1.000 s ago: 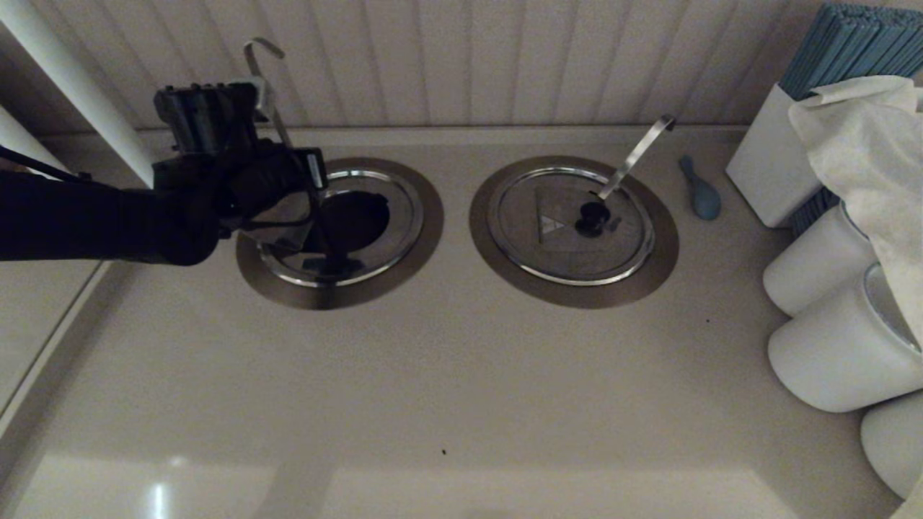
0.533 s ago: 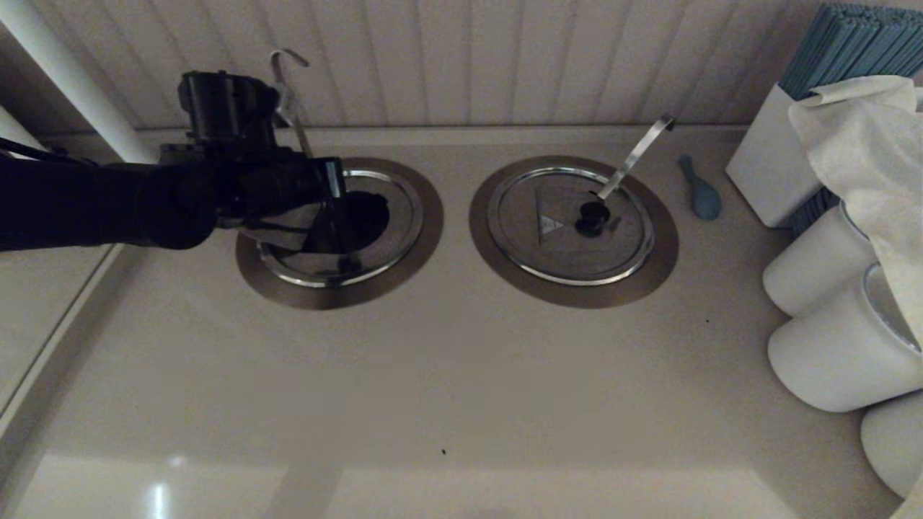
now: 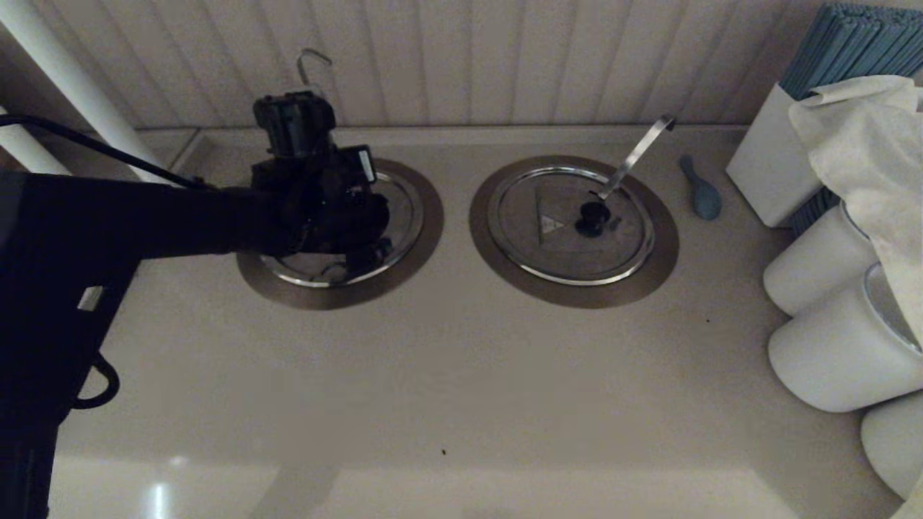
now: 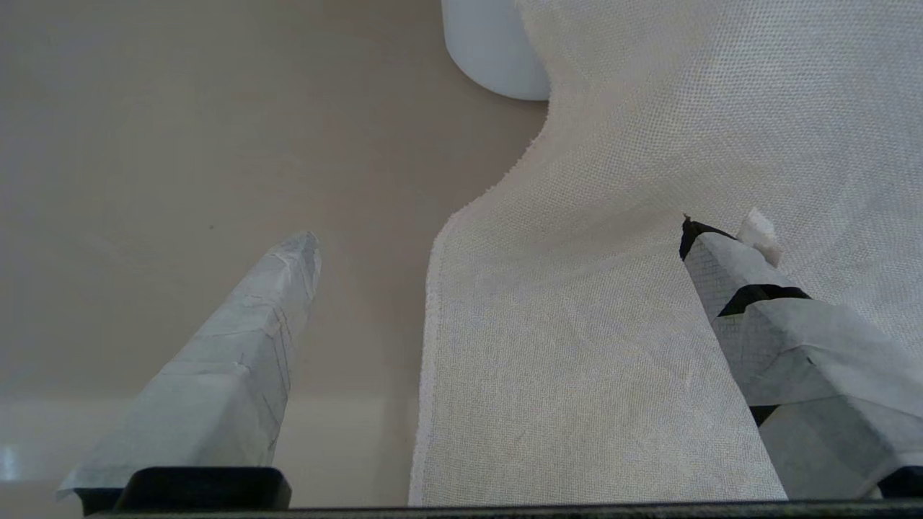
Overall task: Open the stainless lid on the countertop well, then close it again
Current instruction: Stir with a spoon
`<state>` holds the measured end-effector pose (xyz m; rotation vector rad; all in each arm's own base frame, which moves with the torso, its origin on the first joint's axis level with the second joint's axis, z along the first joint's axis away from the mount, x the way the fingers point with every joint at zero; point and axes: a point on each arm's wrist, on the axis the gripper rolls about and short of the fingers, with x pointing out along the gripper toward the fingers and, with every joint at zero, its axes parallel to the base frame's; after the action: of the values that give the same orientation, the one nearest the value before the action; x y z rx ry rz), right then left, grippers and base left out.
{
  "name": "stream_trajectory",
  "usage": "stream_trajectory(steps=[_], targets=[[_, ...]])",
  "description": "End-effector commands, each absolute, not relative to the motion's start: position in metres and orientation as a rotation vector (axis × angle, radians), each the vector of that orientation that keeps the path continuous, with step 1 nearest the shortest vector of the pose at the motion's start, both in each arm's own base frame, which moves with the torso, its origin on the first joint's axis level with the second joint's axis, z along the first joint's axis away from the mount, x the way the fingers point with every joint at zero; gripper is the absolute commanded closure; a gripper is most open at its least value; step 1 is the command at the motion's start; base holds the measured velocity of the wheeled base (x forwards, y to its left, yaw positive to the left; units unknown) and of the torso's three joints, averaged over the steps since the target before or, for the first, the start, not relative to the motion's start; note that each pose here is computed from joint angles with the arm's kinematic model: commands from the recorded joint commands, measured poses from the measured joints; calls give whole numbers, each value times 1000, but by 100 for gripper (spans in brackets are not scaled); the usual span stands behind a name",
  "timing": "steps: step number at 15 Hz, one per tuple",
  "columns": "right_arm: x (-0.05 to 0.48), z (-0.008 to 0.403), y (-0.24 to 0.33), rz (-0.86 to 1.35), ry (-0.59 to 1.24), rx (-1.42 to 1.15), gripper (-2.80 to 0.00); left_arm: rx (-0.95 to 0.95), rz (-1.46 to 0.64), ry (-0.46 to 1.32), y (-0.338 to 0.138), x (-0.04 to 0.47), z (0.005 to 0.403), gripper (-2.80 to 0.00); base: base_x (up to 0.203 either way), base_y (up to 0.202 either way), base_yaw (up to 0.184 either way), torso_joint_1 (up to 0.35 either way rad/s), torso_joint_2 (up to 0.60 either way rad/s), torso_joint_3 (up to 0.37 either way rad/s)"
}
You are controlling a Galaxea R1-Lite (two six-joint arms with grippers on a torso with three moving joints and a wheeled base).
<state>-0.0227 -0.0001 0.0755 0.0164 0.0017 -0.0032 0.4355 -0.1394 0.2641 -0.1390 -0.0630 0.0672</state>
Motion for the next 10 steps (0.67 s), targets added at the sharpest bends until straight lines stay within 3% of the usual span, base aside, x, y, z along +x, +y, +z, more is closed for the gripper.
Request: stream_trajectory(steps=[1, 10], targets=[[-23, 76, 0, -3, 3, 17, -280, -144, 75, -70, -139, 438, 263, 0, 0, 0, 0, 0, 0, 0], [-23, 76, 0, -3, 3, 17, -280, -103, 55, -52, -93, 391, 300, 0, 0, 0, 0, 0, 0, 0]])
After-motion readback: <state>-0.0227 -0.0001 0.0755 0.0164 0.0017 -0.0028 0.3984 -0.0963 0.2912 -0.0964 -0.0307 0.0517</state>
